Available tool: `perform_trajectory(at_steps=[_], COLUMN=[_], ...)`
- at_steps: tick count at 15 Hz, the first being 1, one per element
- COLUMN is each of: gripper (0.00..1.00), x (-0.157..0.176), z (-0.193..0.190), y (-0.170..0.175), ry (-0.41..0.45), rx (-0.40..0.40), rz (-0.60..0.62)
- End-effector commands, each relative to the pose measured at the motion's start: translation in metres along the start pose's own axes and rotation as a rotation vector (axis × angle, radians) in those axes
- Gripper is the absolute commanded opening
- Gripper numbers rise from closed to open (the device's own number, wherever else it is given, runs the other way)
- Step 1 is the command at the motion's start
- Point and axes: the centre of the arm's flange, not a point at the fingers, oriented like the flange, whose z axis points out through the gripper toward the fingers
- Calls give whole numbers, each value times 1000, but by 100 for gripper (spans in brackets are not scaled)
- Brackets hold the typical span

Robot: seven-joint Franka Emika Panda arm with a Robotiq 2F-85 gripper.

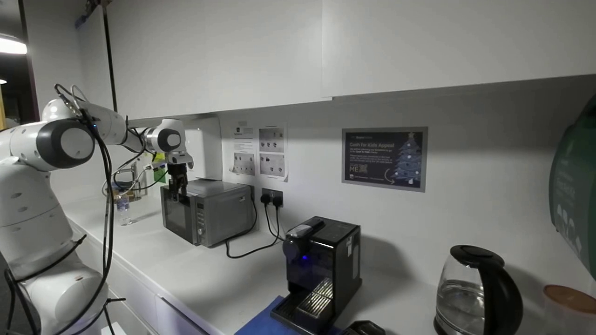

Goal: Open the door of the microwave

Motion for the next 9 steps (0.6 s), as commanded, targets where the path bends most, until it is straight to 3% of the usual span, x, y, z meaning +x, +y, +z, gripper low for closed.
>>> perform_trajectory(at_steps=[1,9], gripper=[100,100], x=[8,7], z=[-1,3], y=[-32,-67], ry=[31,33], rx=[36,153], rz=[88,163])
